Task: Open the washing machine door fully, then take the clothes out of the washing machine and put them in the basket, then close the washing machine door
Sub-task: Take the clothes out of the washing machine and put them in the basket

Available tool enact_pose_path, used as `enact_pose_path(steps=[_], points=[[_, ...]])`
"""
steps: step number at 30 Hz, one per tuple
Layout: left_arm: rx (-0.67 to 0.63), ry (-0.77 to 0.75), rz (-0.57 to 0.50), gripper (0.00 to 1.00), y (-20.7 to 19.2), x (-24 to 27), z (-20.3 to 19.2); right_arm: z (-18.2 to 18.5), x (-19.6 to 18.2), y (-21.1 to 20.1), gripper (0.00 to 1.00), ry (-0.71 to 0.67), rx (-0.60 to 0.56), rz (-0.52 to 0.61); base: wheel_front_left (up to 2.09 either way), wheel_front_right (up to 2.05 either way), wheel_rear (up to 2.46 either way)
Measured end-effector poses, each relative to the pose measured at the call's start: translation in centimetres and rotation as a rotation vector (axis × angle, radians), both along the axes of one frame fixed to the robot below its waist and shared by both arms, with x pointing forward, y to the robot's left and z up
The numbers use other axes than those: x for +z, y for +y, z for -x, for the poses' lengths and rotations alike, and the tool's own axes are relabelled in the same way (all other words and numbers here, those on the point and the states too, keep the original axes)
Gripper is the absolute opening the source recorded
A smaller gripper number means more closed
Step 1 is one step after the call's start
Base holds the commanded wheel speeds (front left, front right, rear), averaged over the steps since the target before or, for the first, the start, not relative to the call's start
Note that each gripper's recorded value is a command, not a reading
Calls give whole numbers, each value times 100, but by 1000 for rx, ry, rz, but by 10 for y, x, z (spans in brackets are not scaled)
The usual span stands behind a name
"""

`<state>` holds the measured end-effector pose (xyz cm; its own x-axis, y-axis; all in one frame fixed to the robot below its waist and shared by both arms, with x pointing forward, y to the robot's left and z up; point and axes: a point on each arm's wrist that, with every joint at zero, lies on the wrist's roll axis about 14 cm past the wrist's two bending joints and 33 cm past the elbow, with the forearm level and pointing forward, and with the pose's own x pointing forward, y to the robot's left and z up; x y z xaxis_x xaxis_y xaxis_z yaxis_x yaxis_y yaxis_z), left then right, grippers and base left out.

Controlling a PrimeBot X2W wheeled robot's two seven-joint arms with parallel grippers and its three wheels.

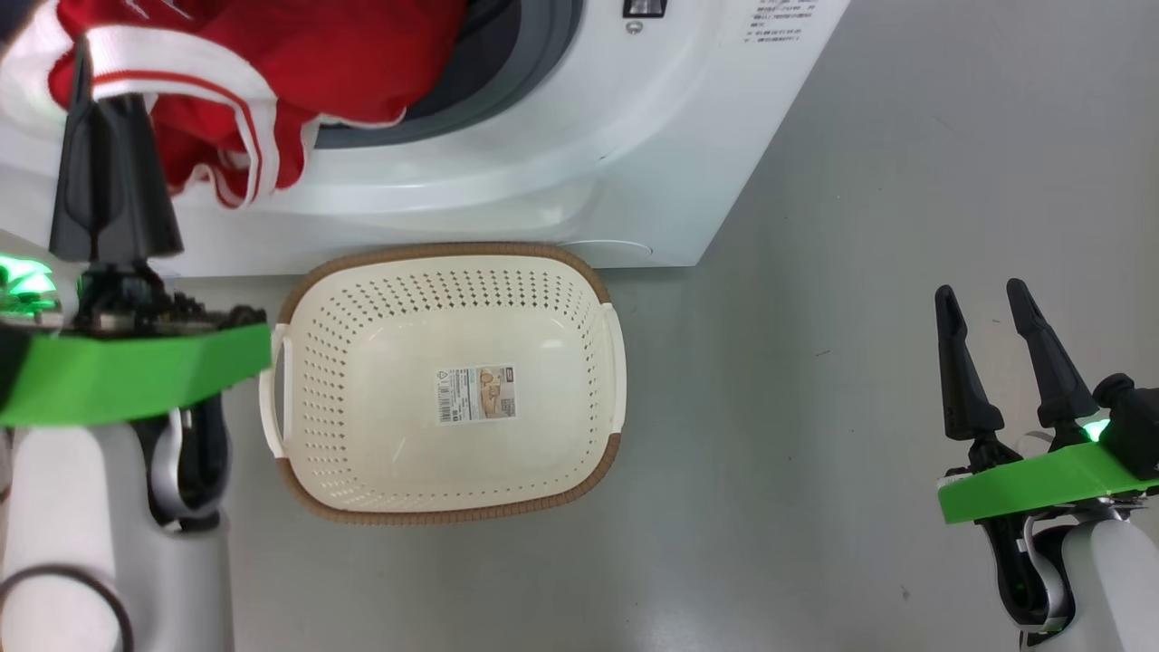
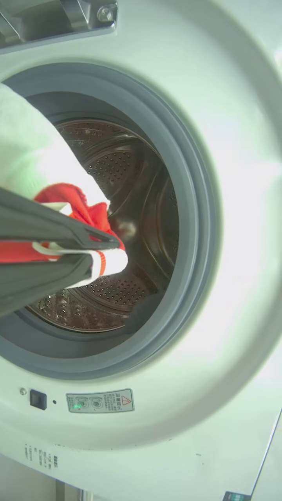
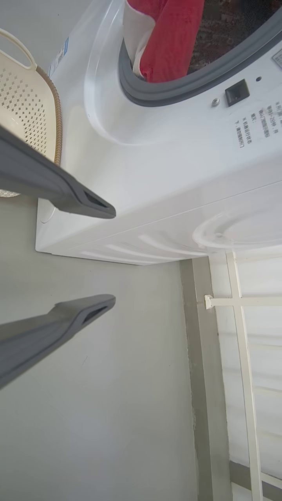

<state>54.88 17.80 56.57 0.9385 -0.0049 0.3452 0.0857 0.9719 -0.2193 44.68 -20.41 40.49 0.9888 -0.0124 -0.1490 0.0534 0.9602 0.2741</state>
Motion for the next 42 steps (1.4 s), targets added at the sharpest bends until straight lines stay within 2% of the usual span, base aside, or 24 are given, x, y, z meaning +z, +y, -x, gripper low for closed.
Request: enact_pose_path(steps=[6, 11, 26, 42], points=[[-34, -77, 15, 0, -9, 21, 17, 0, -1, 0, 100, 1, 2, 0, 0, 0, 0], [-60, -39, 17, 0, -21, 6, 20, 0, -4, 0, 100, 10, 1, 0, 0, 0, 0], [-149, 515, 48, 0, -55, -186, 28, -4, -31, 3, 100, 67, -1, -9, 0, 0, 0], [-246, 772, -37, 0, -89, -289, -7, -19, -63, -5, 100, 113, -30, -4, 0, 0, 0]])
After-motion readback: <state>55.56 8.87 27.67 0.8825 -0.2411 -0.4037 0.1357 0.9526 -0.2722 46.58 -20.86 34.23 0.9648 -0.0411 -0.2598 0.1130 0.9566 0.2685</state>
